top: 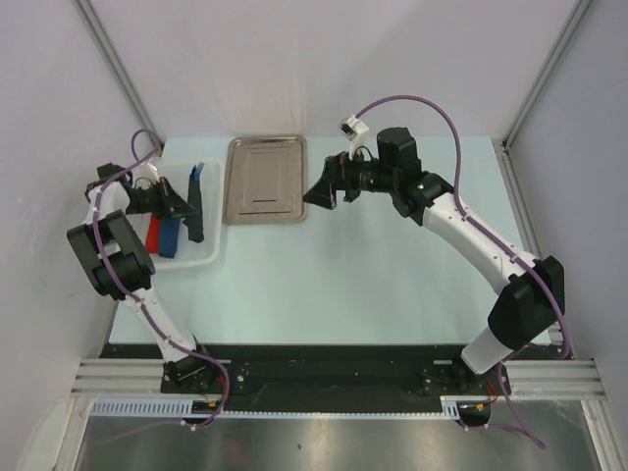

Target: Place the utensils on the paper napkin and roll it up

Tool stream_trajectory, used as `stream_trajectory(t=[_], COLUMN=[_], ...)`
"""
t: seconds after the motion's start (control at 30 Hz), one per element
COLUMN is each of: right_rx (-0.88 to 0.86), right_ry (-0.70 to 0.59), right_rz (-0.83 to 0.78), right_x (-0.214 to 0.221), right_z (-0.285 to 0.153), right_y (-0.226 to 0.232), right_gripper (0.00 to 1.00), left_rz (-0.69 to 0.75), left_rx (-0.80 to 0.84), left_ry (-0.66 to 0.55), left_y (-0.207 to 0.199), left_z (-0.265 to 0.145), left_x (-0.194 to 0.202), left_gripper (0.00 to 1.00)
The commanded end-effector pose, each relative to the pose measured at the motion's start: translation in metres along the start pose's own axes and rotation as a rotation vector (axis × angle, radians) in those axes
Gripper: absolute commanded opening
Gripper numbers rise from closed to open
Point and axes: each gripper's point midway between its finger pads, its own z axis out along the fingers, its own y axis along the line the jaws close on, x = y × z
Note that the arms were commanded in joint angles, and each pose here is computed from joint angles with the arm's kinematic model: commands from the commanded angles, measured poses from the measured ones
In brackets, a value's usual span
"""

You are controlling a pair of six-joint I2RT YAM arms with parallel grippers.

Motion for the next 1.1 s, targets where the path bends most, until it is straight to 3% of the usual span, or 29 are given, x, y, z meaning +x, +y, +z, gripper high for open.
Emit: stream_trajectory(t=[0.0, 0.57, 0.87, 1.0, 1.03, 1.07], right_rx=[-0.024, -0.023, -0.033, -0.037, -0.038, -0.042], right_ry=[-0.033, 0.008, 0.023, 0.029, 0.03, 0.03], right_rz=[-0.043, -0.018, -0.008, -0.001, 0.001, 0.002], right_x=[-0.021, -0.014, -0.014, -0.015, -0.015, -0.015], right_z=[0.0, 0.011, 0.019, 0.02, 0.02, 0.02], right_y=[0.004, -0.008, -0.012, -0.011, -0.011, -0.01], right_gripper=[1.0, 1.0, 1.0, 1.0, 1.0, 1.0], left_rz=[0.037, -0.151, -0.199, -0.208, -0.2, -0.195], left_rx=[0.026, 0.101, -0.014, -0.059, -0.072, -0.086], left_ry=[0.021, 0.122, 0.175, 0.196, 0.19, 0.184], left_y=[0.008, 0.052, 0.075, 0.082, 0.083, 0.085], left_z=[0.004, 0.049, 0.063, 0.064, 0.063, 0.062], left_x=[0.0, 0.035, 0.05, 0.058, 0.056, 0.055], left_gripper=[0.0, 0.0, 0.04, 0.13, 0.22, 0.24])
